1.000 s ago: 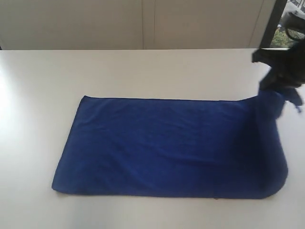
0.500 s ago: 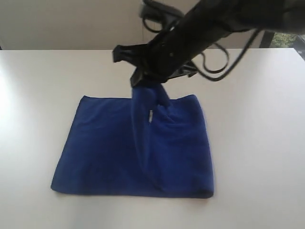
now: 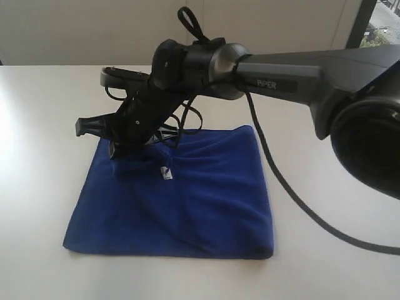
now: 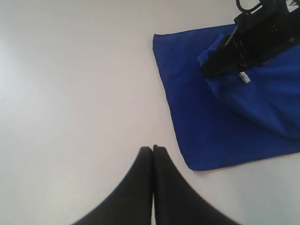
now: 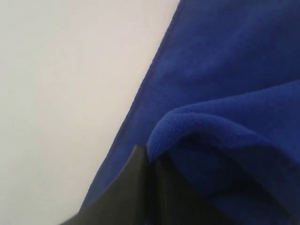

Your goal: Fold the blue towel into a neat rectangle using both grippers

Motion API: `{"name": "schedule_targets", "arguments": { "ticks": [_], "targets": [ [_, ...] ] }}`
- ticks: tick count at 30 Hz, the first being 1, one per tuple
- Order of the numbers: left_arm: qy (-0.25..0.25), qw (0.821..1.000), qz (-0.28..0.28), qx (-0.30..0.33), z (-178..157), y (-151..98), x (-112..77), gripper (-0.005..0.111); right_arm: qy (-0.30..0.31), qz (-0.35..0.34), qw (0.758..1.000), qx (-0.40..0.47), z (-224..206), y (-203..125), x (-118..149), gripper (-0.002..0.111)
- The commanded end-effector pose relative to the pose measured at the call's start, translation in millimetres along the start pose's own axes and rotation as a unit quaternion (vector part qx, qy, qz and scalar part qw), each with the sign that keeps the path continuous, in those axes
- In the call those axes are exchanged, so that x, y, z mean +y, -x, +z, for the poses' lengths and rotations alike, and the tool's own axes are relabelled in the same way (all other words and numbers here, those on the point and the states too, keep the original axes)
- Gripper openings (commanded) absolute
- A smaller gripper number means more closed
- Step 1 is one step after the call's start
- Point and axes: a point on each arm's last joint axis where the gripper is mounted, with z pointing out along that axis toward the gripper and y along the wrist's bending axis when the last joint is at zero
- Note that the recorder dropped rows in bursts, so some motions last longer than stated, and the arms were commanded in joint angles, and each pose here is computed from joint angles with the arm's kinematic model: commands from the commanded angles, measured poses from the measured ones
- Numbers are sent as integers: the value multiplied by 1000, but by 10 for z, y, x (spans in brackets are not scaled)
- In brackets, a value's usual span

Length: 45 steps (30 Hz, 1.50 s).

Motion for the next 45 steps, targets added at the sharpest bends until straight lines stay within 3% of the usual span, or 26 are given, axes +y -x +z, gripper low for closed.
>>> {"name": "schedule_targets", "arguments": {
  "ticks": [1,6,17,20,24,26,30,35,38,41,45],
  "targets": [
    [-1,1000,-5,1,0,-22,-4,0,4,-22,1000,-1,-443,128,175,0],
    [-1,1000,-5,1,0,-22,-4,0,21,-49,998,-24,-606,180,405,0],
    [-1,1000,-5,1,0,-22,-4,0,34,-31,998,-33,458,26,253,2],
    [-1,1000,-5,1,0,-22,-4,0,43,-25,998,-37,551,12,253,19],
    [-1,1000,-5,1,0,-22,-4,0,45,-29,998,-35,493,27,275,58],
    [-1,1000,-5,1,0,-22,-4,0,48,-29,998,-25,339,62,283,65],
    [-1,1000,-5,1,0,-22,-4,0,34,-36,999,18,-127,159,144,64],
    [-1,1000,-5,1,0,-22,-4,0,-44,-64,997,24,-549,346,-379,59],
    [-1,1000,-5,1,0,-22,-4,0,-89,-100,990,44,-642,376,-718,33],
    [-1,1000,-5,1,0,-22,-4,0,-131,-139,979,63,-631,337,-1000,-1],
    [-1,1000,-5,1,0,-22,-4,0,-176,-192,963,67,-499,314,-1270,0]
  ]
}}
